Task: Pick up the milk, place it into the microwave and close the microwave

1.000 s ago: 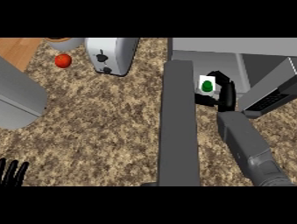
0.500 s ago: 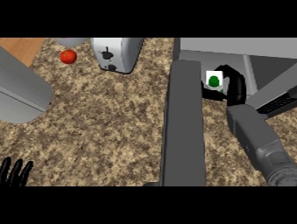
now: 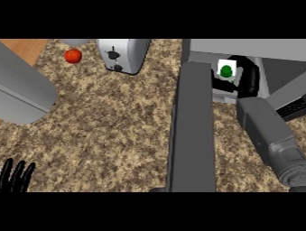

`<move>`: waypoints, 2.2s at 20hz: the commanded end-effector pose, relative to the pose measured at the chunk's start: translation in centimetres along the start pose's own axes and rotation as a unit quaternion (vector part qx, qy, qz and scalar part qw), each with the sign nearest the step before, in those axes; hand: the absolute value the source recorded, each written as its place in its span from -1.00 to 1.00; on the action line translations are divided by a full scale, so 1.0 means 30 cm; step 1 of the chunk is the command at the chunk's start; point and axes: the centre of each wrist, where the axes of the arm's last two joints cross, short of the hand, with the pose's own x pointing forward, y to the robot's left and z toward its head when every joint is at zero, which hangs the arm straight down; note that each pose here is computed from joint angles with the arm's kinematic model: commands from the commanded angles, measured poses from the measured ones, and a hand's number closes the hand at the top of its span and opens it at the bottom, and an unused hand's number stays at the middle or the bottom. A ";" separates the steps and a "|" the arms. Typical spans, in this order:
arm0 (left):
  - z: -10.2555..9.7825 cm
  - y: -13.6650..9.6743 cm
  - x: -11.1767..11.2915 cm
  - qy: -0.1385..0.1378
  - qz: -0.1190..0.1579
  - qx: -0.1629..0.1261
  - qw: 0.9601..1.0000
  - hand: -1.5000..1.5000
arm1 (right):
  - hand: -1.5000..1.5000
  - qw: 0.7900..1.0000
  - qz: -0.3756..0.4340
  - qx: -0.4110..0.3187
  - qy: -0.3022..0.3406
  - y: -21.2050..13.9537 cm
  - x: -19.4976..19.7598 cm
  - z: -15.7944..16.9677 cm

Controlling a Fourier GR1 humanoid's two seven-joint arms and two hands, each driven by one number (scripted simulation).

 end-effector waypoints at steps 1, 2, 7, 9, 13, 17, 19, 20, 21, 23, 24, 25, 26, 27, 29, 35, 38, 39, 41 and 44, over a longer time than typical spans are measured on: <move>0.001 0.021 -0.026 0.007 0.002 0.000 1.000 -1.00 | 1.00 0.998 0.046 -0.037 -0.036 -0.005 0.018 -0.030; 0.011 0.015 -0.016 0.010 0.005 -0.005 1.000 -1.00 | 1.00 0.996 0.059 -0.053 -0.036 -0.030 0.000 -0.030; -0.003 0.010 -0.033 0.014 0.004 -0.005 1.000 -1.00 | 1.00 0.989 0.115 -0.091 -0.033 -0.036 0.010 -0.052; -0.032 0.018 -0.022 0.007 -0.001 -0.022 1.000 -1.00 | 1.00 0.989 0.110 -0.099 -0.029 -0.017 0.025 -0.051; -0.048 0.023 -0.021 0.004 0.002 -0.018 1.000 -1.00 | 1.00 0.986 0.118 -0.117 -0.033 -0.060 0.042 -0.111; -0.048 0.023 -0.010 -0.007 -0.005 -0.022 1.000 -1.00 | -1.00 0.932 0.301 -0.150 0.136 -0.207 -0.217 0.122; -0.050 0.029 -0.016 0.005 -0.009 -0.028 1.000 -1.00 | -1.00 0.926 0.329 -0.149 0.114 -0.185 -0.203 0.116; -0.045 0.023 -0.027 0.006 -0.003 -0.031 0.999 -1.00 | -1.00 0.921 0.336 -0.155 0.118 -0.188 -0.205 0.117; -0.068 0.016 -0.027 0.003 -0.007 -0.031 0.999 -1.00 | -1.00 0.919 0.339 -0.156 0.128 -0.179 -0.204 0.125; -0.092 0.011 -0.023 -0.001 -0.008 -0.044 0.999 -1.00 | -1.00 0.915 0.351 -0.149 0.130 -0.183 -0.213 0.137; -0.062 0.028 -0.041 0.013 -0.004 -0.033 0.999 -1.00 | -1.00 0.962 0.270 -0.032 0.031 -0.075 -0.087 0.036; -0.061 0.020 -0.041 0.012 -0.003 -0.033 0.999 -1.00 | -1.00 0.965 0.262 -0.016 0.015 -0.041 -0.069 0.043; -0.073 0.028 -0.043 0.008 -0.005 -0.034 0.999 -1.00 | -1.00 0.966 0.259 -0.010 0.010 -0.057 -0.061 0.016; -0.080 0.015 -0.039 0.003 -0.007 -0.028 1.000 -1.00 | -1.00 0.967 0.254 0.002 0.006 -0.029 -0.058 0.040; -0.076 0.023 -0.048 0.016 -0.009 -0.036 0.999 -1.00 | -1.00 0.970 0.240 0.023 0.008 -0.025 -0.040 0.019; -0.084 0.025 -0.053 0.006 -0.012 -0.035 0.999 -1.00 | -1.00 0.978 0.197 0.067 0.003 0.068 0.017 0.044; -0.091 0.014 -0.048 -0.009 -0.014 -0.030 0.999 -1.00 | -1.00 0.981 0.172 0.089 0.008 0.078 0.026 0.044; -0.056 0.012 -0.065 0.002 -0.010 -0.025 1.000 -1.00 | -1.00 0.984 0.155 0.093 0.002 0.094 0.022 0.070; -0.075 0.027 -0.056 0.001 -0.011 -0.032 0.999 -1.00 | -1.00 0.990 0.115 0.085 0.006 0.118 0.073 0.034; -0.062 0.029 -0.046 0.004 -0.014 -0.028 1.000 -1.00 | -1.00 0.994 0.064 0.092 0.011 0.115 0.059 0.049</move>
